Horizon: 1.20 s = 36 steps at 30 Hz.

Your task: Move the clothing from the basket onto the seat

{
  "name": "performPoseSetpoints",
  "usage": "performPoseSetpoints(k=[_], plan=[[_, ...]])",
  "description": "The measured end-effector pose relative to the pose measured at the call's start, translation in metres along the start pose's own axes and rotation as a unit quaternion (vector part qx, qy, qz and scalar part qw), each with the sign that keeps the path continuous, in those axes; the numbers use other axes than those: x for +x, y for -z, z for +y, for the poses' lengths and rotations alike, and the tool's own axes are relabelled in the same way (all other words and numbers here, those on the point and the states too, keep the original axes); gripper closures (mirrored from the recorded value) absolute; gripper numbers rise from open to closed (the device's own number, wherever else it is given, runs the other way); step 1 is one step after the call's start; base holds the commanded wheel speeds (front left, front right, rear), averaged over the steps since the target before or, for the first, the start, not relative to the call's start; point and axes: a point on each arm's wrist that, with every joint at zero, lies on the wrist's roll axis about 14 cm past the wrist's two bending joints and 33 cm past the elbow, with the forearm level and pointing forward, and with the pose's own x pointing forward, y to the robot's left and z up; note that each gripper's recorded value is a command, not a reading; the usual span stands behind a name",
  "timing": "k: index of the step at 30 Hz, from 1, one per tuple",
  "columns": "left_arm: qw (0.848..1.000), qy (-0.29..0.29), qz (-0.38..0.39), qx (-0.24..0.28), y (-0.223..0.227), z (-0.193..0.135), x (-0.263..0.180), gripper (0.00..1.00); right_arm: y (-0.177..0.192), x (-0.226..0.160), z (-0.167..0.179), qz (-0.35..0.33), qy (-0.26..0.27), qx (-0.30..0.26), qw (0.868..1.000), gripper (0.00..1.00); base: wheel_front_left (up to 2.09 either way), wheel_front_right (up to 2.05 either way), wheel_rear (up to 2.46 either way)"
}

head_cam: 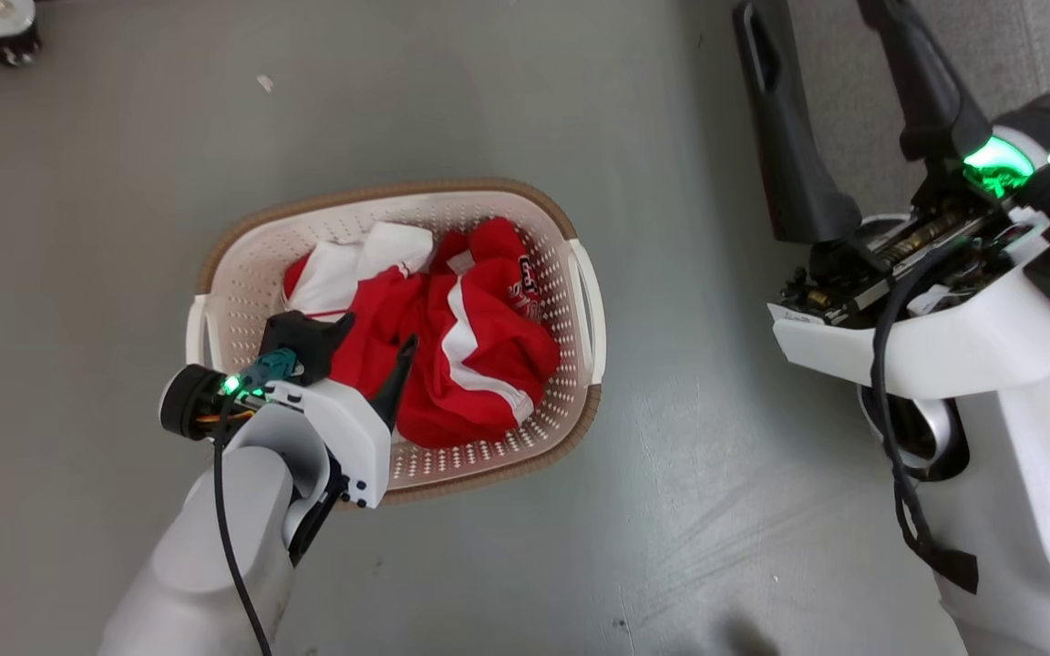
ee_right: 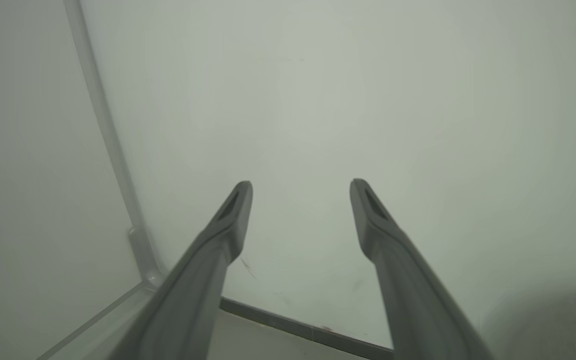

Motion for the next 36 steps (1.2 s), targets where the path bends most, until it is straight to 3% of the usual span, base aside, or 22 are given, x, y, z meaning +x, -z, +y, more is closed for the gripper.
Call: performPoseSetpoints(k=[16, 35, 36], plan=[[0.997, -0.007, 0.079, 0.005, 0.047, 0.027, 0.029, 0.0, 0.01, 0.016, 0.005, -0.026, -0.025, 0.0, 0.999, 0.0, 0.0, 0.0, 0.0], [0.994, -0.01, 0.107, 0.014, 0.07, 0.046, 0.062, 0.0, 0.045, 0.018, 0.001, -0.011, -0.029, 0.009, 0.999, 0.0, 0.0, 0.0, 0.0], [0.994, -0.012, 0.109, 0.013, 0.072, 0.047, 0.063, 0.48, 0.046, 0.018, 0.0, -0.011, -0.029, 0.01, 0.999, 0.0, 0.0, 0.0, 0.0]])
